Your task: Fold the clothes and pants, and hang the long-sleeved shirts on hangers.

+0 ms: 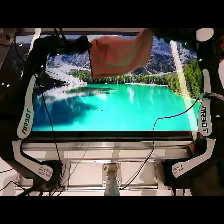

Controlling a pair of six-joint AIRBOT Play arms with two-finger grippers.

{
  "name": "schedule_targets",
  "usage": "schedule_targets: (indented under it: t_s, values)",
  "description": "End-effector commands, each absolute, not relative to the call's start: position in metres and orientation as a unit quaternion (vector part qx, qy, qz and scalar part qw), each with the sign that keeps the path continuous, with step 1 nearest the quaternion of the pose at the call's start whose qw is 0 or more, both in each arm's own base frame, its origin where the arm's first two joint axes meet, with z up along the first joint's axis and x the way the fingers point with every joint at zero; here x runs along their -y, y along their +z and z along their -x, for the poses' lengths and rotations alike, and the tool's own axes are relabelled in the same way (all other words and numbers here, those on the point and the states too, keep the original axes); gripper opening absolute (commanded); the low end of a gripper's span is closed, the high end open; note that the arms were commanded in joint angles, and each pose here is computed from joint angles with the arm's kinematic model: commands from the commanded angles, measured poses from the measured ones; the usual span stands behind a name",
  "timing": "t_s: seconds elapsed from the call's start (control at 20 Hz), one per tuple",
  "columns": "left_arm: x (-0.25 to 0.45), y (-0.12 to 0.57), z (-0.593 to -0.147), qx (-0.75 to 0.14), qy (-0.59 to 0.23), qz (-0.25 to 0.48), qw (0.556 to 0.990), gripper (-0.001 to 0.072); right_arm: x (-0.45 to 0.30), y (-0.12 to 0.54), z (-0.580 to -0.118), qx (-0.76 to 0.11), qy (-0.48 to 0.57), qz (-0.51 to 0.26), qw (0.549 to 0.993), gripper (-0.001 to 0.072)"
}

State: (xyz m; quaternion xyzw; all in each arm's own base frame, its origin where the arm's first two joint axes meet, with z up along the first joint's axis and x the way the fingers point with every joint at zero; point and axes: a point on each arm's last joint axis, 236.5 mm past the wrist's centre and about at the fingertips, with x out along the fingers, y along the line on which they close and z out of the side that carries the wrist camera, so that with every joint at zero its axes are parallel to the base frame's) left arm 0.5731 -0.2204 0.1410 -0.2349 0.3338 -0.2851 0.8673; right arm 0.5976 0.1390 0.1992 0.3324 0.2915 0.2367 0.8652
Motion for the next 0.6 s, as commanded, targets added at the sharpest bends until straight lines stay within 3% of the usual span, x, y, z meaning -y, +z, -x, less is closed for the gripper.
schedule_targets:
  t_s: [0.0,0.2,0.55]
  values:
    - [0.212,0.090,-0.542,-0.407,-0.280,0.188,0.849,0.0002,-0.140,0.129,-0.562,-0.397,0.227,-0.330,0.826,0.0010]
    - [0.181,0.045,-0.478,-0.468,-0.243,0.128,0.840,0.0002,-0.136,0.103,-0.508,-0.444,0.209,-0.312,0.814,0.0011]
    - [0.153,-0.015,-0.327,-0.542,-0.217,0.126,0.802,0.0003,-0.141,0.055,-0.376,-0.529,0.182,-0.330,0.760,0.0011]
